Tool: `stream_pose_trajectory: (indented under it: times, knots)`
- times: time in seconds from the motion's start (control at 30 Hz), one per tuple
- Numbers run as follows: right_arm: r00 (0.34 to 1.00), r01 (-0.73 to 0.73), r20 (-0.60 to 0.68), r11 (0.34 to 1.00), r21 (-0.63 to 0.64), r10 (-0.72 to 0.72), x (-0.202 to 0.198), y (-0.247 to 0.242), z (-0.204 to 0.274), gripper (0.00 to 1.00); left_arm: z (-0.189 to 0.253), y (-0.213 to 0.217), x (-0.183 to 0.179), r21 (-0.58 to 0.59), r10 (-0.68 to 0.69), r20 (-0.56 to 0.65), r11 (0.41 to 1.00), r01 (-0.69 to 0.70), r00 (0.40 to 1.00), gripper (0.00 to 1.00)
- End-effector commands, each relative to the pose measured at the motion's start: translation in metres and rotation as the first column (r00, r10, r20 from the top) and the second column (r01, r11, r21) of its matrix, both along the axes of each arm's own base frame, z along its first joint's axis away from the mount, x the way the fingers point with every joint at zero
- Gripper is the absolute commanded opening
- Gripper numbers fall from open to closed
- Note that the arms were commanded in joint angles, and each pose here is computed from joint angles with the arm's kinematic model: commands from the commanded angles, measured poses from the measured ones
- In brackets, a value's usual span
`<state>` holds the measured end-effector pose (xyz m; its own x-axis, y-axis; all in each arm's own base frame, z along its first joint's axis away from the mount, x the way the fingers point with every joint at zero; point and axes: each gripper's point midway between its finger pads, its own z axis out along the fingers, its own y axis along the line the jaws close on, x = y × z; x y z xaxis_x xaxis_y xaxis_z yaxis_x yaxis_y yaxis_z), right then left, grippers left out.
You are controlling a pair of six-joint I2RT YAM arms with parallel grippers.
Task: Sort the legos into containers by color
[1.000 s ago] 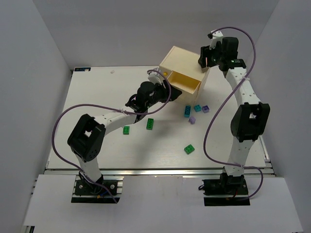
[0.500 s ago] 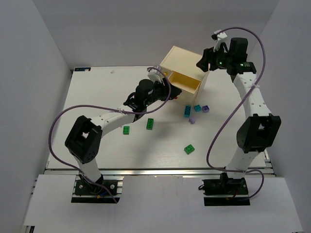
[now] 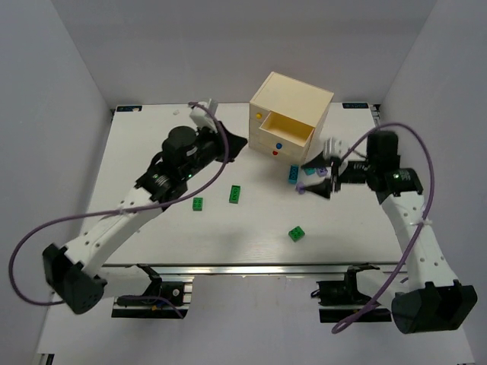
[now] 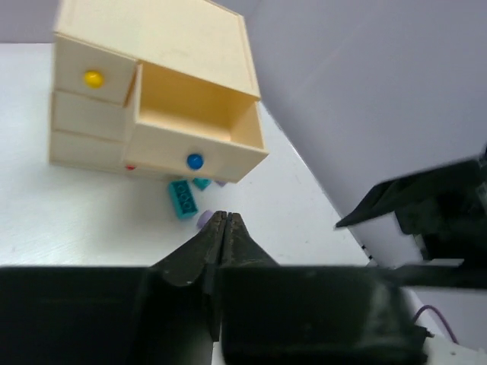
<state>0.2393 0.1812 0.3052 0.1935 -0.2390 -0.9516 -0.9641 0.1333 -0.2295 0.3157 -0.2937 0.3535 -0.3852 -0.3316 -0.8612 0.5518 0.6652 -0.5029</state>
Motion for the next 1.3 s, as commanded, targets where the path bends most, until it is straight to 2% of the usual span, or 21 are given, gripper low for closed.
stream_pose_trajectory:
  times: [0.0, 0.03, 0.07, 0.13, 0.2, 0.37, 0.43, 0.63, 1.27]
  knots:
    - [0.979, -0.199, 0.033, 0.976, -0.087, 0.203, -0.056, 0.002, -0.066, 0.7, -0.045, 0.054, -0.023, 0.227, 0.111, -0.083, 0.97, -0.09, 0.99, 0.18]
    - [0.98, -0.2, -0.014, 0.968, -0.149, 0.2, -0.063, -0.004, -0.097, 0.73, -0.064, 0.068, -0.027, 0.274, 0.153, -0.102, 0.954, -0.12, 0.983, 0.35]
    - [0.978, -0.209, -0.026, 0.96, -0.184, 0.208, -0.067, -0.006, -0.111, 0.76, -0.063, 0.08, -0.035, 0.292, 0.172, -0.082, 0.946, -0.141, 0.982, 0.63]
    - [0.973, -0.23, -0.045, 0.933, -0.277, 0.226, -0.074, -0.016, -0.148, 0.81, -0.098, 0.1, -0.045, 0.385, 0.218, -0.125, 0.91, -0.155, 0.968, 0.75]
    - [0.968, -0.246, -0.045, 0.905, -0.347, 0.246, -0.075, -0.022, -0.168, 0.88, -0.116, 0.12, -0.052, 0.456, 0.277, -0.129, 0.869, -0.191, 0.952, 0.81]
    - [0.953, -0.256, 0.027, 0.848, -0.464, 0.303, -0.066, -0.027, -0.194, 0.89, -0.164, 0.154, -0.063, 0.587, 0.351, -0.114, 0.779, -0.222, 0.929, 0.83]
    - [0.942, -0.277, 0.022, 0.814, -0.51, 0.334, -0.064, -0.029, -0.205, 0.89, -0.166, 0.163, -0.064, 0.593, 0.376, -0.081, 0.763, -0.259, 0.923, 0.84]
    - [0.922, -0.337, -0.07, 0.701, -0.629, 0.381, -0.06, -0.031, -0.249, 0.89, -0.165, 0.171, -0.059, 0.584, 0.411, -0.03, 0.747, -0.318, 0.911, 0.85]
    - [0.897, -0.412, -0.19, 0.6, -0.685, 0.399, -0.043, -0.009, -0.285, 0.84, -0.159, 0.177, -0.062, 0.56, 0.419, 0.0, 0.752, -0.347, 0.908, 0.86]
